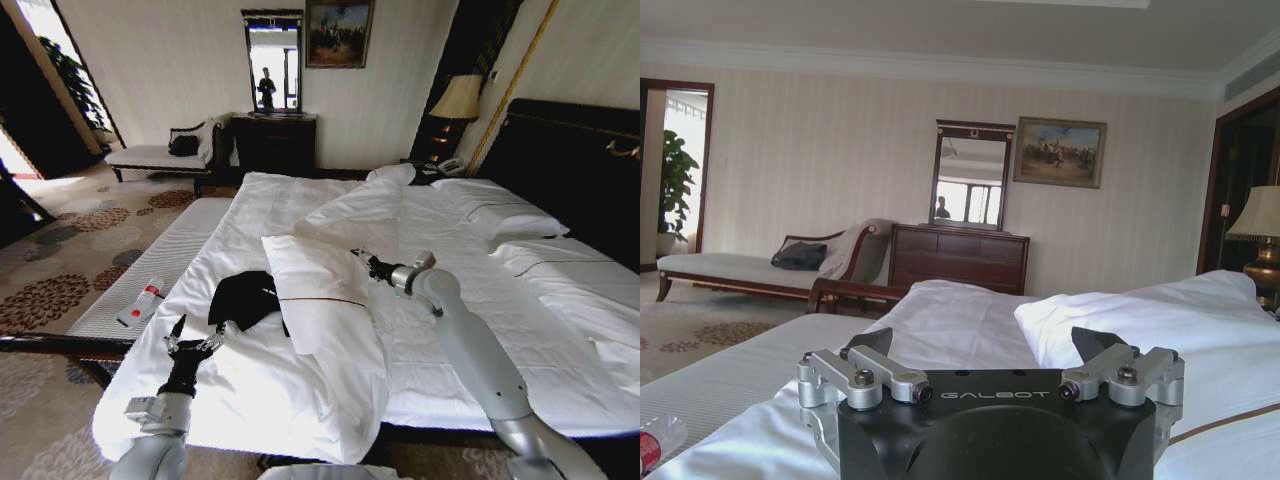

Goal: Fold the clothes on the bed.

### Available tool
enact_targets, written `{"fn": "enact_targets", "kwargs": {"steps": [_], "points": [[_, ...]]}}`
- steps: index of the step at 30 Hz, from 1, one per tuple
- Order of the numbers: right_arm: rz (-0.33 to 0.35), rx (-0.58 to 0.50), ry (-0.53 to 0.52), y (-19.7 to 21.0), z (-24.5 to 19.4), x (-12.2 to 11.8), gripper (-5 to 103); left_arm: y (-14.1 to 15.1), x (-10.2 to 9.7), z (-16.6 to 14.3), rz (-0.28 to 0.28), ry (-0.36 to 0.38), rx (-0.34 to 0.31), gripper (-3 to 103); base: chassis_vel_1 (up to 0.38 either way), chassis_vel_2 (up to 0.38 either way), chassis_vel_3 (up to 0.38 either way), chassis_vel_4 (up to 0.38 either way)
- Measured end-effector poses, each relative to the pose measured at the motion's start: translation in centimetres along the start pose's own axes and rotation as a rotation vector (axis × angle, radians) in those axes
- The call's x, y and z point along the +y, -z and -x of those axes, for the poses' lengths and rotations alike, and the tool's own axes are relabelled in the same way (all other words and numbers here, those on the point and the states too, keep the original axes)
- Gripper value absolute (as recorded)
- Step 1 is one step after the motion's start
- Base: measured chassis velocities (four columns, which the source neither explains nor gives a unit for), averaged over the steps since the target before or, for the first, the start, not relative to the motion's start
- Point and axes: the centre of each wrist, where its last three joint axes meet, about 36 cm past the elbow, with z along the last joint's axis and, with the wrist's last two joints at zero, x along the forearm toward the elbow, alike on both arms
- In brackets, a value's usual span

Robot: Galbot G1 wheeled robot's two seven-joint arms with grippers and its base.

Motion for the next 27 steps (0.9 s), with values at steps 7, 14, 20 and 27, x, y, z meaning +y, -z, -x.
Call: {"fn": "enact_targets", "kwargs": {"steps": [7,14,20,27], "points": [[-0.017,0.035,-0.004,-1.3,3.3,1.2,100,-0.2,0.3,0.0,0.008,0.003,0.002,100,0.000,0.000,0.000,0.000],[-0.034,0.017,0.023,-1.6,4.2,1.4,102,-0.6,0.4,0.0,0.005,0.010,0.000,100,0.000,0.000,0.000,0.000],[-0.021,-0.014,0.032,-1.0,5.0,1.0,86,-0.6,0.2,0.1,0.002,0.008,-0.003,100,0.000,0.000,0.000,0.000],[-0.013,-0.047,0.077,-1.2,5.3,1.1,59,-0.8,0.3,0.1,0.005,0.010,0.000,100,0.000,0.000,0.000,0.000]]}}
